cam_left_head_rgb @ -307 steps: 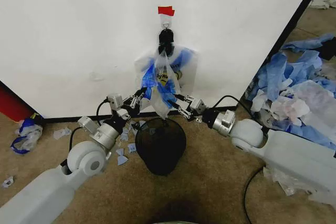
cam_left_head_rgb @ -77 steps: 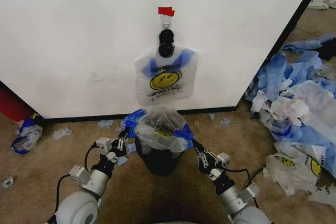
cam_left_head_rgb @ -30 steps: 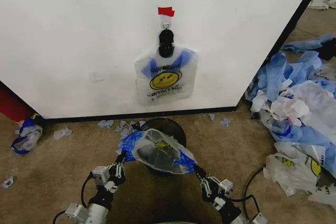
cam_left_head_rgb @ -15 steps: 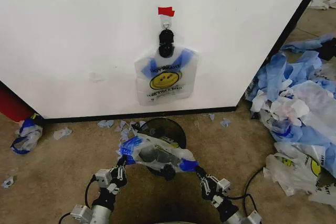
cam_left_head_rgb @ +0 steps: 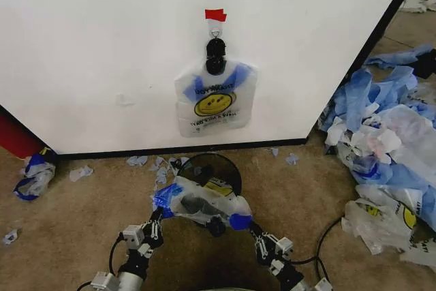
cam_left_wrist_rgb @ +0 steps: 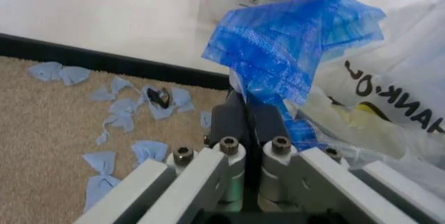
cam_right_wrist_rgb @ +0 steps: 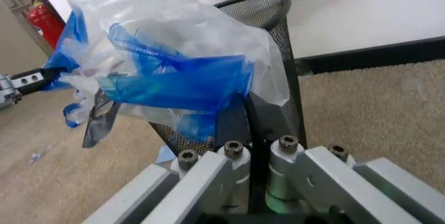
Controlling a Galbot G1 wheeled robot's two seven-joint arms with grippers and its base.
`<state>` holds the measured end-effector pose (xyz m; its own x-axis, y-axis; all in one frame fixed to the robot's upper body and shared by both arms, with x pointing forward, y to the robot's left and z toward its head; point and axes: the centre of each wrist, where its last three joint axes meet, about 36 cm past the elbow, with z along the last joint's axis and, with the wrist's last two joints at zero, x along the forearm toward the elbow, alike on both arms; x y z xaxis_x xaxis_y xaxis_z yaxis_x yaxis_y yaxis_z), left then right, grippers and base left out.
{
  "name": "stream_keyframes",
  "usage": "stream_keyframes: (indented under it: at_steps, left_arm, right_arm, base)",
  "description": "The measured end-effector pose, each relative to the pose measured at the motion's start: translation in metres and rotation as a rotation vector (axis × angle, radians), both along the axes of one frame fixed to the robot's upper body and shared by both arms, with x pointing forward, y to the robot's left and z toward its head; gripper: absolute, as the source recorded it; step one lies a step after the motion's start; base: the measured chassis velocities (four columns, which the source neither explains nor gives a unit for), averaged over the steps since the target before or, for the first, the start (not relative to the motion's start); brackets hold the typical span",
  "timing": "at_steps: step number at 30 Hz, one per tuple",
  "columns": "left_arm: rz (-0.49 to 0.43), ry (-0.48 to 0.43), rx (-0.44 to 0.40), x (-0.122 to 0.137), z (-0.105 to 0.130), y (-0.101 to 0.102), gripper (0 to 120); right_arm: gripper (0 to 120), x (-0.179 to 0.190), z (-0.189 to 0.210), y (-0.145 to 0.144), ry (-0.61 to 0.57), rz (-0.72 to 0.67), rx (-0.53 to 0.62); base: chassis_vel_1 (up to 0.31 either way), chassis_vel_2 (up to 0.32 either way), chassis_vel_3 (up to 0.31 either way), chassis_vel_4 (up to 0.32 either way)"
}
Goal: Pick up the garbage bag from the wall and place it over the trash bin.
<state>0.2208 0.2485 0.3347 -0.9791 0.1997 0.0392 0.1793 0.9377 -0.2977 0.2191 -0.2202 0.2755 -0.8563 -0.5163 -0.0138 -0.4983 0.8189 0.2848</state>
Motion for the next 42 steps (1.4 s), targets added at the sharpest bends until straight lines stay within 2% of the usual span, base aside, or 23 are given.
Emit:
stream_keyframes:
  at_steps: [11, 27, 34, 42]
  left_arm:
    - [0.012, -0.001, 0.020, 0.015, -0.018, 0.006, 0]
    - [-0.006, -0.016, 0.031, 0.030, -0.003, 0.010, 0]
    - [-0.005, -0.010, 0.033, 0.029, -0.004, 0.010, 0]
    - [0.000, -0.004, 0.043, 0.035, -0.012, 0.013, 0]
  right_arm:
    - [0, 0.015, -0.011, -0.001, -0.009, -0.027, -0.019]
    - [0, 0.027, 0.001, -0.006, -0.037, -0.047, -0.010]
    - [0, 0.021, -0.003, -0.005, -0.027, -0.052, -0.012]
    - [0, 0.032, -0.012, -0.007, -0.029, -0.082, -0.028]
  base:
    - [0.000, 0.000, 0.000, 0.000]
    - [0.000, 0.000, 0.000, 0.000]
    - [0.000, 0.000, 0.000, 0.000]
    - [0.000, 0.000, 0.000, 0.000]
